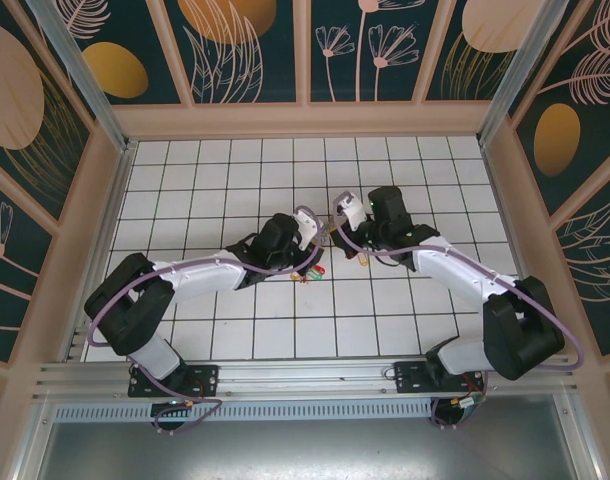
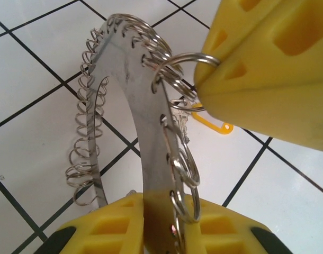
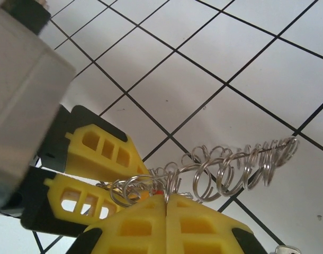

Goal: Put the keys on the keyring

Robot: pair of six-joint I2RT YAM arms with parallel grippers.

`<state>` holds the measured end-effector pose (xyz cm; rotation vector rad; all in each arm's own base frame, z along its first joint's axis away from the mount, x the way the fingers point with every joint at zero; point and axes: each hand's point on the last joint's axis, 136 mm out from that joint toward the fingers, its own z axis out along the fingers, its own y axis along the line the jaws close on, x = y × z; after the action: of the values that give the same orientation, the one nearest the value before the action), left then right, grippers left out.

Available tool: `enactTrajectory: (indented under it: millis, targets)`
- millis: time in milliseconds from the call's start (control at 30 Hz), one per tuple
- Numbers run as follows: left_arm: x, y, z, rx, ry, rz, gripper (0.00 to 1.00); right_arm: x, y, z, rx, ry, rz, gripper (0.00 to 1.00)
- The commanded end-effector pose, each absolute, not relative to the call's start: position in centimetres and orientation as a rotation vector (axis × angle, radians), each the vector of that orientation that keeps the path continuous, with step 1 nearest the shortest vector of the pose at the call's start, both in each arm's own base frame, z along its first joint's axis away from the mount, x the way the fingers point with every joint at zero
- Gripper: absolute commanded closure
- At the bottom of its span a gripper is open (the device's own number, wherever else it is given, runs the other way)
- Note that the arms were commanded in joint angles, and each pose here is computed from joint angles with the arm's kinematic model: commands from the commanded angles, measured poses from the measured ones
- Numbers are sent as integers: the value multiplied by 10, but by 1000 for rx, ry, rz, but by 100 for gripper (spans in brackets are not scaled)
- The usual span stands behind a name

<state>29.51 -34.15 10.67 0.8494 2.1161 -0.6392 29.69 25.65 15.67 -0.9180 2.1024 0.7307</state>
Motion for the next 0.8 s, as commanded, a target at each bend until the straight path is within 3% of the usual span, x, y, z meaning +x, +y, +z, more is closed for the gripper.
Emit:
enactTrajectory:
  millis: [0,333,767]
  targets:
    - [286,-346,97,967,2145,-659,86,291,263,159,-970,2106,744,100]
    - [274,-347,96,1104,2144,-660,89,298,275,186,-984,1926,741,100]
    - [284,-331,102,1097,2111,-518,100,292,249,165,-1014,2153,703,100]
